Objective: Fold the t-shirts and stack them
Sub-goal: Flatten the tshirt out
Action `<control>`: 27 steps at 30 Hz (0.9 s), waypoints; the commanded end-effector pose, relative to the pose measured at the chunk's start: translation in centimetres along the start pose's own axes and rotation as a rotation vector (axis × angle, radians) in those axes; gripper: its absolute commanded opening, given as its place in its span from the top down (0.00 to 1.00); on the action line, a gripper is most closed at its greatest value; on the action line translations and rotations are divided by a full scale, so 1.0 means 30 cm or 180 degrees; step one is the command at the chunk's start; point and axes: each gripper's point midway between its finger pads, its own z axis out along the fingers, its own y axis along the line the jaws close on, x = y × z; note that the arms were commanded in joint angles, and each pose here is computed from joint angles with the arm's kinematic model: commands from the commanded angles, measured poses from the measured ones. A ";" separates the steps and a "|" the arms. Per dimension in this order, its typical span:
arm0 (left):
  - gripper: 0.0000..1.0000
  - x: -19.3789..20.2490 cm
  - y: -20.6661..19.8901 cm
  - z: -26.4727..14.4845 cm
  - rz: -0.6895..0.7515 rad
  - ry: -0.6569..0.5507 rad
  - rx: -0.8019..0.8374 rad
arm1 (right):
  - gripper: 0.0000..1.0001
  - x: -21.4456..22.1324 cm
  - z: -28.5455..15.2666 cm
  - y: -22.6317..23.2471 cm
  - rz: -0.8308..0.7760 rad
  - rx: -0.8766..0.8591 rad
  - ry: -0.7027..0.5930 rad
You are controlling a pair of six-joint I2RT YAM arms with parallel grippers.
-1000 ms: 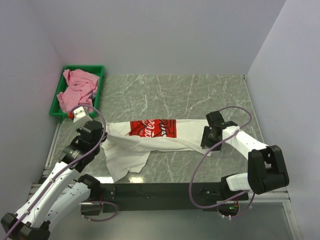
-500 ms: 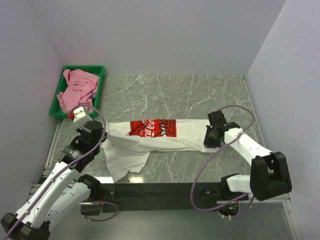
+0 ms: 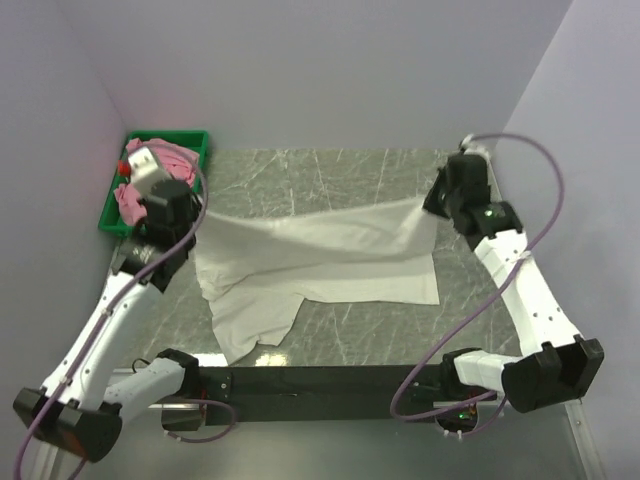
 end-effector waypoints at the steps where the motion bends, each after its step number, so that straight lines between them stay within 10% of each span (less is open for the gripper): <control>1: 0.99 -0.411 -0.126 -0.023 -0.0331 -0.0788 0.0259 | 1.00 -0.329 -0.100 0.040 0.0023 0.0013 -0.0825; 13: 0.99 -1.051 -0.291 -0.221 -0.0482 -0.1996 0.0804 | 1.00 -0.917 -0.649 0.082 0.0229 -0.0393 -0.2702; 27: 0.99 -1.352 -0.142 -0.926 -0.0530 -0.3135 0.1879 | 1.00 -0.797 -1.339 0.037 -0.0141 -0.0946 -0.3949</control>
